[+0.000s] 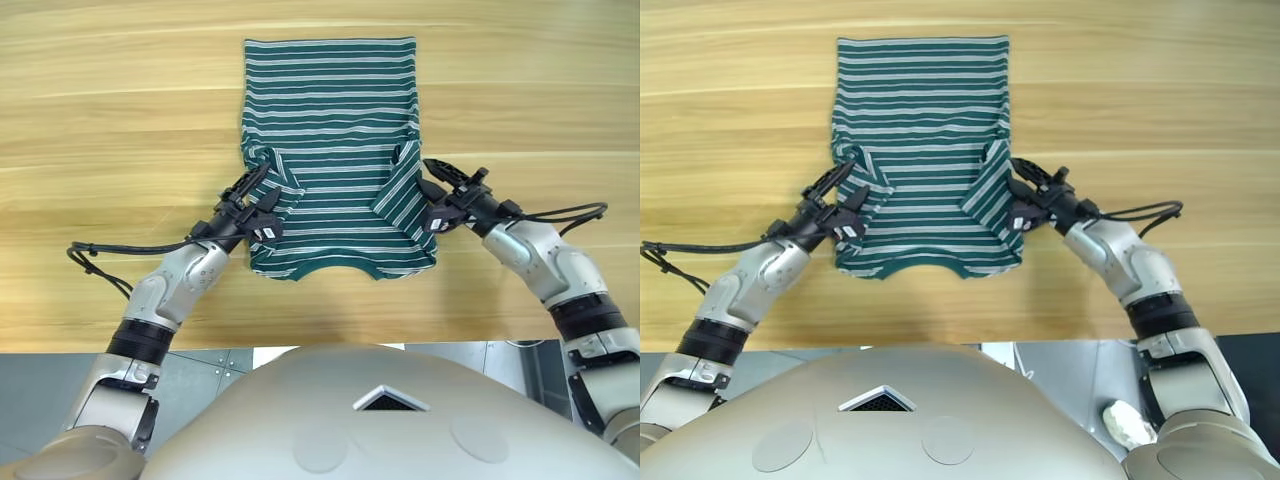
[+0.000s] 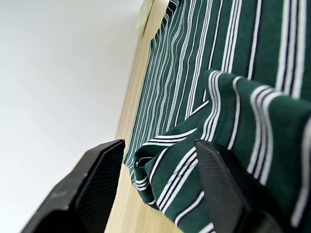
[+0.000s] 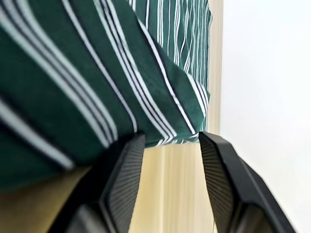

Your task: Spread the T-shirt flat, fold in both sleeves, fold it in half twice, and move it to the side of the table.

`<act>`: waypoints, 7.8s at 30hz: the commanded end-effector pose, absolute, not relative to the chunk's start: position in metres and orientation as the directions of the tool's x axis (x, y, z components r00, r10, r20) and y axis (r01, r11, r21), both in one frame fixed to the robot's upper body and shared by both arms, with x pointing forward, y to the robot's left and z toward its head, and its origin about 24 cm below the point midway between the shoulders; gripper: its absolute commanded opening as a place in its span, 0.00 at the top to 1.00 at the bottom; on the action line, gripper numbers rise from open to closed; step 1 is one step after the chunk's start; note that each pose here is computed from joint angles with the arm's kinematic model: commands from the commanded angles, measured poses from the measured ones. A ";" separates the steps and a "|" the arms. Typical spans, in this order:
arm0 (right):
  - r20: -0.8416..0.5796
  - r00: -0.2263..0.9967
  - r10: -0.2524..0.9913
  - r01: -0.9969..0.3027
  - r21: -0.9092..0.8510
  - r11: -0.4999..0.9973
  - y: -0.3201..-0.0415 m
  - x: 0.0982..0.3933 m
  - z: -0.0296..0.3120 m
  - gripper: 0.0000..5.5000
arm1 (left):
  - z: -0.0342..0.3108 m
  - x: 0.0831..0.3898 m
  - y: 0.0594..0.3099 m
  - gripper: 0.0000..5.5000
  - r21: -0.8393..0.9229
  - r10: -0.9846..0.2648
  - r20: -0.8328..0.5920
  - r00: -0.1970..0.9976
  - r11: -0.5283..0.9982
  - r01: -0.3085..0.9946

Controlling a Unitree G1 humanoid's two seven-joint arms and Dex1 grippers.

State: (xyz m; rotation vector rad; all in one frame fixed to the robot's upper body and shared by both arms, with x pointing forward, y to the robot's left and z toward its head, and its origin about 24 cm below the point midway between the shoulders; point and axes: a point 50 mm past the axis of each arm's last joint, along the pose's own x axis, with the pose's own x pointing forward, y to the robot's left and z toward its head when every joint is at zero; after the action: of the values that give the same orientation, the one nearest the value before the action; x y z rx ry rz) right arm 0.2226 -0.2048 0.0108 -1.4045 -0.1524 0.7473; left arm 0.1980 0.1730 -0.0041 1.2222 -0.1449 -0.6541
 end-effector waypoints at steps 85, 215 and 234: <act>-0.453 0.558 0.695 -0.702 -0.705 0.103 -0.226 0.098 0.053 1.00 | 0.020 0.065 0.194 1.00 0.444 -0.822 -0.439 0.364 0.154 0.883; -0.350 0.685 0.638 -0.417 -0.907 -0.050 -0.222 0.177 0.043 0.43 | 0.094 0.180 0.227 0.54 0.902 -0.687 0.134 0.714 0.382 0.199; -0.596 0.371 0.712 -0.592 -0.743 -0.314 -0.202 0.136 0.040 0.43 | 0.014 0.110 0.210 0.39 0.573 -0.727 -0.604 0.327 -0.112 0.812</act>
State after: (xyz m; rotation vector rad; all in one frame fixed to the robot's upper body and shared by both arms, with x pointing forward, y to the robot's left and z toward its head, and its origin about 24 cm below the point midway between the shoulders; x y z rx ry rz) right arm 0.1427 -0.2032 0.0441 -1.3727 -0.1475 1.2496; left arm 0.1158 0.2126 0.0292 1.0361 0.0295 -1.2069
